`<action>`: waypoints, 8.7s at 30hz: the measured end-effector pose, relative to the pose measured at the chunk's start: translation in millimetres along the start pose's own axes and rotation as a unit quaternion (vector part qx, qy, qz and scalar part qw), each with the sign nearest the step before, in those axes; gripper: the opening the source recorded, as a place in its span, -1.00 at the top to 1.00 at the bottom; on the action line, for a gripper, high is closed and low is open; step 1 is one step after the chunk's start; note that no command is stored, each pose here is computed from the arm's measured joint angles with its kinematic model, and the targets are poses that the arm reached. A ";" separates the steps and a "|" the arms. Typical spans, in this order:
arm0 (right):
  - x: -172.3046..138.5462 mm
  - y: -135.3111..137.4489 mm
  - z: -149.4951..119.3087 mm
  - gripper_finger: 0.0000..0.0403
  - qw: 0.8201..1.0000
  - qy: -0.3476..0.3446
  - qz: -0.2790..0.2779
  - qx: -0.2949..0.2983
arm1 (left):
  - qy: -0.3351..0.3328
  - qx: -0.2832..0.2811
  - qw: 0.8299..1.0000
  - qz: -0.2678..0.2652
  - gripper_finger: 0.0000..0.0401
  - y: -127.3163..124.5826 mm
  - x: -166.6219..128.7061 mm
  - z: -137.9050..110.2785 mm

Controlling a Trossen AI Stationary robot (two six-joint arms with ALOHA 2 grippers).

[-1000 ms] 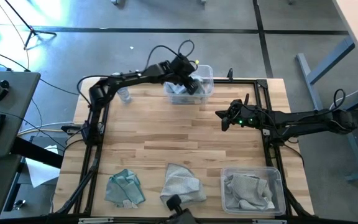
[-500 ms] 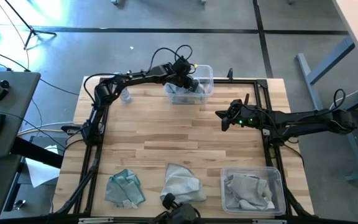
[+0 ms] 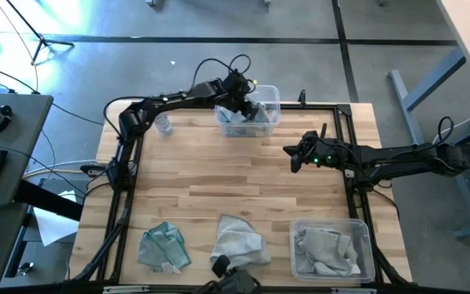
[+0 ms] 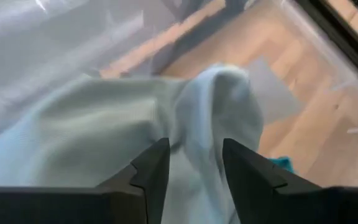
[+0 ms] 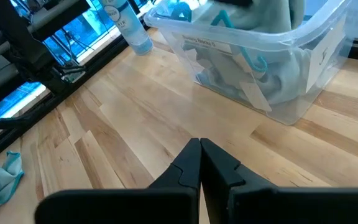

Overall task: Sort microfiber towel by color & place in baskets
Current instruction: Put the blue towel into the top transparent bin, then put the gray towel into the bottom transparent bin

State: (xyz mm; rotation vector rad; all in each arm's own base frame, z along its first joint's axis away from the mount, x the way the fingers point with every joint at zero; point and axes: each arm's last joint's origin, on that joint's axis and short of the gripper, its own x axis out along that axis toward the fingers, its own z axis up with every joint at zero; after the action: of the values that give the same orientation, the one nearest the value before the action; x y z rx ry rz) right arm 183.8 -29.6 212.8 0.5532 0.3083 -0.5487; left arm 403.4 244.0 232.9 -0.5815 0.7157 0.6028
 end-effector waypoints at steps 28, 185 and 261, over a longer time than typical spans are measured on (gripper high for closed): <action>-0.1 -2.9 -4.1 1.00 0.998 0.021 -0.013 -0.052 | 0.098 0.137 0.980 0.105 0.94 -98.8 -109.0 -88.7; -9.0 281.5 40.7 0.98 0.927 0.277 -0.057 -0.247 | 0.098 0.165 0.977 -0.095 1.00 -93.6 -242.7 -359.2; -185.6 217.6 -90.5 0.99 0.871 0.434 -0.209 0.094 | 0.084 0.200 0.969 -0.119 1.00 -97.4 -225.6 -333.5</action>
State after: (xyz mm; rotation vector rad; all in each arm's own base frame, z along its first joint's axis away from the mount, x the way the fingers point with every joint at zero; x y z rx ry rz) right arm 144.5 252.8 306.2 0.9179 1.2678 -0.7279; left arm 192.4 -112.2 220.7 -0.3372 0.8851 0.1764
